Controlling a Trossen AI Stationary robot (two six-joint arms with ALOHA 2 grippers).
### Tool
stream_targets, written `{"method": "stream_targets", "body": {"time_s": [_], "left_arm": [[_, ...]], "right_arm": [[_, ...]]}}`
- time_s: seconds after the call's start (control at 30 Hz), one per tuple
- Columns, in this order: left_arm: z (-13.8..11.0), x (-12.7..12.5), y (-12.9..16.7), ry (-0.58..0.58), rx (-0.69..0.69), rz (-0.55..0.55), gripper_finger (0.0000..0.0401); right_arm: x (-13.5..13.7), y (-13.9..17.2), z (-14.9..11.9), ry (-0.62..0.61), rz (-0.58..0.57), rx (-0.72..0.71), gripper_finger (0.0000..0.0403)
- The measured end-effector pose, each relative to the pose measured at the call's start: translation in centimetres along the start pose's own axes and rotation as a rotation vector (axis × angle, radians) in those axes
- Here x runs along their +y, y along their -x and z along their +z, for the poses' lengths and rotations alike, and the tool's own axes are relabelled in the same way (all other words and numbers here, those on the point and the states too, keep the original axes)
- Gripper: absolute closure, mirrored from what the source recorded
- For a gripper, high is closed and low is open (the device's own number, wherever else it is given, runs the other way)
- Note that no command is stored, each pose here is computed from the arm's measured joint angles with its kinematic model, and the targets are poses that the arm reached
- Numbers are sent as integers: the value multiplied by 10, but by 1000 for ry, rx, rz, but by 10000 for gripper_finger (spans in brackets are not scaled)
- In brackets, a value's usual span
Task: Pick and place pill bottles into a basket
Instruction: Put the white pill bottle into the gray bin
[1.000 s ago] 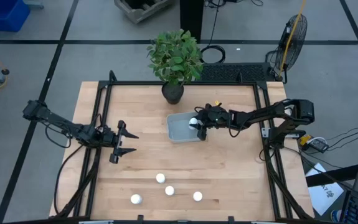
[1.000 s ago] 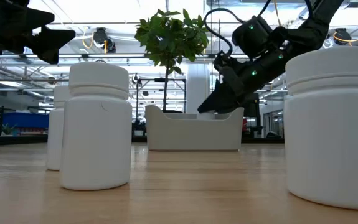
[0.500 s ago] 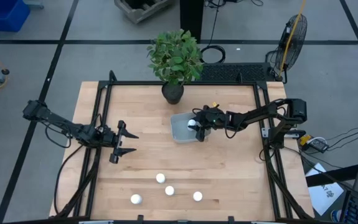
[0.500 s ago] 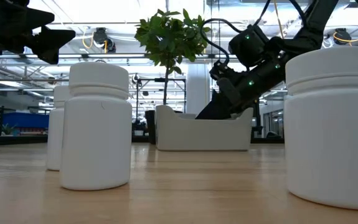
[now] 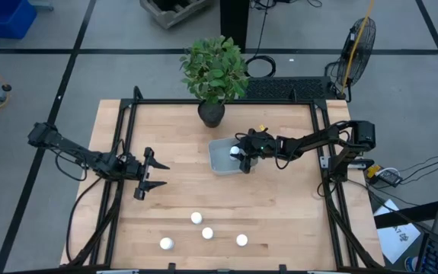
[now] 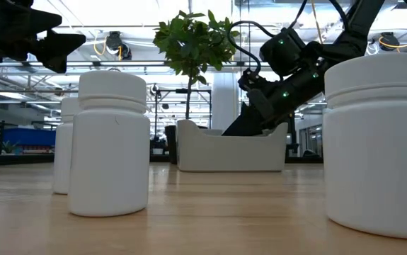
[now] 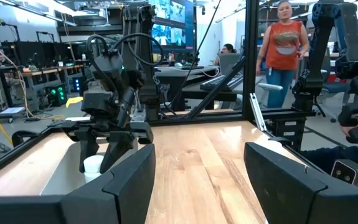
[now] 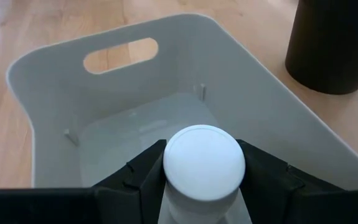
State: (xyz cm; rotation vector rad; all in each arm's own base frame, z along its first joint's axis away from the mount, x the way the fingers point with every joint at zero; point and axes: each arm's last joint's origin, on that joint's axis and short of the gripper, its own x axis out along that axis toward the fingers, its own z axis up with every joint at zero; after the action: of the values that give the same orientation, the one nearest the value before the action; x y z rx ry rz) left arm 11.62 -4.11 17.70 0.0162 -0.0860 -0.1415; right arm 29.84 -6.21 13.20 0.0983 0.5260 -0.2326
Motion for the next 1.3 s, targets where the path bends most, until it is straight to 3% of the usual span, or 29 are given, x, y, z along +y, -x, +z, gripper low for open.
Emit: {"method": "stream_targets", "body": {"time_s": [0.5,0.9,1.3], "left_arm": [[0,0,0,0,0,0,150],[0,0,0,0,0,0,150],[0,0,0,0,0,0,150]], "right_arm": [[0,0,0,11,-8,-2,230],[0,0,1,19,-7,-10,151],[6,24,31,75,10,-160,145]]}}
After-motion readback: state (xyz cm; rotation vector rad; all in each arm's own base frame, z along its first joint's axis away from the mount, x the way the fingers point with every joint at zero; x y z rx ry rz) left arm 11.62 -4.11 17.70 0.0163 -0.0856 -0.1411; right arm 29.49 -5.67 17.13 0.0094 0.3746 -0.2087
